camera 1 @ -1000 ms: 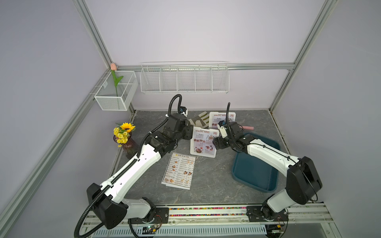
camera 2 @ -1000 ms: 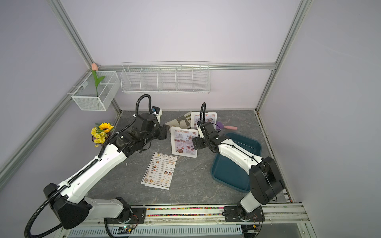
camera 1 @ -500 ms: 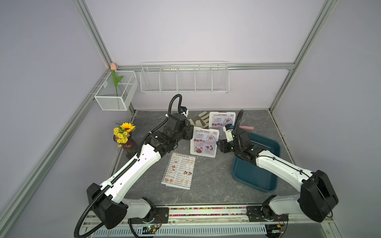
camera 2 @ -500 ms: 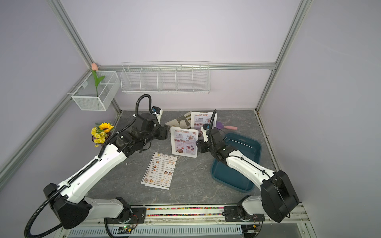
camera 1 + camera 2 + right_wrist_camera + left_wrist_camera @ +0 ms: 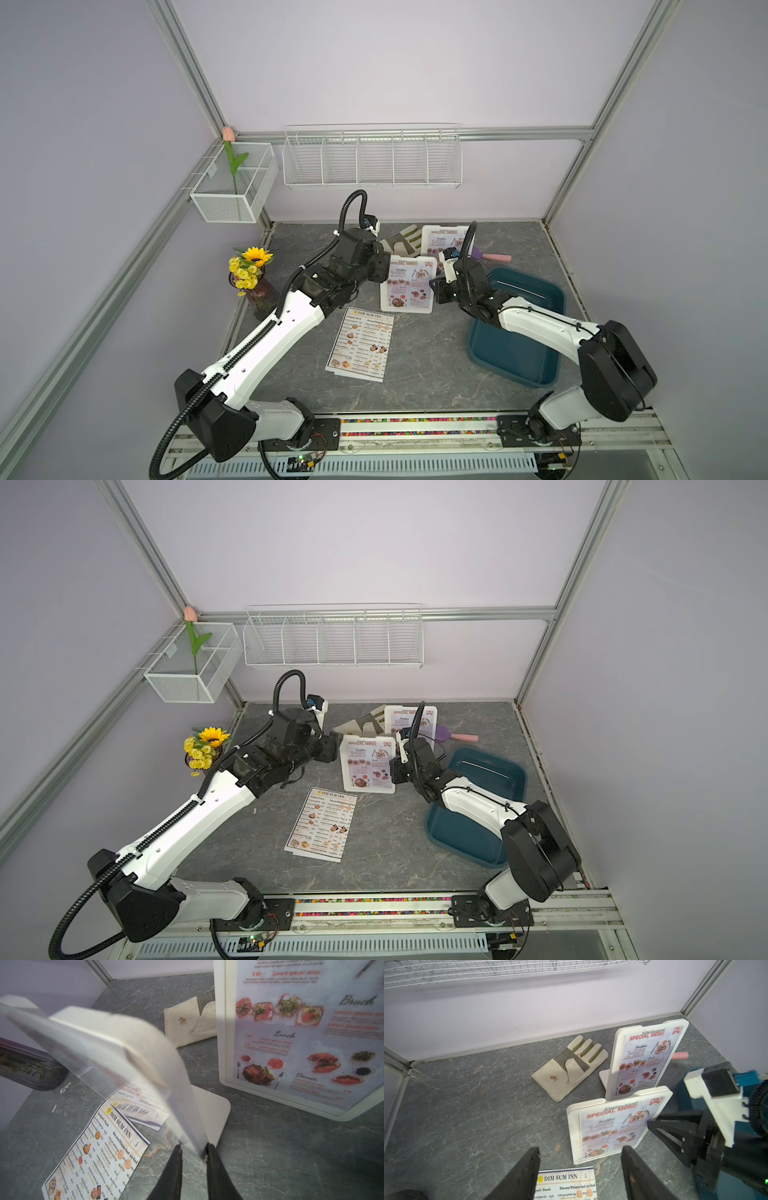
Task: Replace the menus in the menu holders
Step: Adjust the menu holder at the center of the board.
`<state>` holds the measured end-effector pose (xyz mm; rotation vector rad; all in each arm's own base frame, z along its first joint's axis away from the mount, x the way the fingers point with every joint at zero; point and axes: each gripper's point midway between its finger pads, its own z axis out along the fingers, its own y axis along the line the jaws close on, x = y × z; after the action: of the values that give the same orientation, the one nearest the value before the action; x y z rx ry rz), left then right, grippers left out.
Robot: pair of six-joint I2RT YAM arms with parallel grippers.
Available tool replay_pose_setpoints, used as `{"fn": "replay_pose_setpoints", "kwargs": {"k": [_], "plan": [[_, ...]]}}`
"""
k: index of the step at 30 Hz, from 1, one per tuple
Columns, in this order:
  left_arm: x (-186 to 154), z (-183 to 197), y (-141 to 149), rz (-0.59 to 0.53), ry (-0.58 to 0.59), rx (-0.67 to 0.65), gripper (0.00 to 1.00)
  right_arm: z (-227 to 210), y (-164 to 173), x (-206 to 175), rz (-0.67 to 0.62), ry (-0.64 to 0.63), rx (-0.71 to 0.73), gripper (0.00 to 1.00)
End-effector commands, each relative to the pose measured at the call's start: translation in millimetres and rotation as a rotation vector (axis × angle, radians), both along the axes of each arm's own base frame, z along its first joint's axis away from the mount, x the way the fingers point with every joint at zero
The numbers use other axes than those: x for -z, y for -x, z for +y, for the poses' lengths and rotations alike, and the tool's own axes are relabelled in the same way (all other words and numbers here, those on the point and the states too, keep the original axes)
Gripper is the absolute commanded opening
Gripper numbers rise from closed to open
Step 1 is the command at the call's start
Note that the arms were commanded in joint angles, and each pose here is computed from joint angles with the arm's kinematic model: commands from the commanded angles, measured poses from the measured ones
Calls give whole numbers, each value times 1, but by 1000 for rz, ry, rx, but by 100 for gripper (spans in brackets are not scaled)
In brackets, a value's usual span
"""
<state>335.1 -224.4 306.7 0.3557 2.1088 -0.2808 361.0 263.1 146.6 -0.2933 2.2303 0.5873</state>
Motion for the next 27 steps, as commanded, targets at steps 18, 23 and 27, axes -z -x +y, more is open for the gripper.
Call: {"fn": "replay_pose_setpoints", "kwargs": {"k": [18, 23, 27], "plan": [[27, 34, 5, 75, -99, -129, 67, 50, -14, -1, -12, -13, -132, 23], [72, 52, 21, 171, -134, -186, 71, 46, -11, 3, -5, 8, -134, 25], [113, 47, 23, 241, -125, -186, 70, 46, -10, 7, 0, 12, -140, 25]]}}
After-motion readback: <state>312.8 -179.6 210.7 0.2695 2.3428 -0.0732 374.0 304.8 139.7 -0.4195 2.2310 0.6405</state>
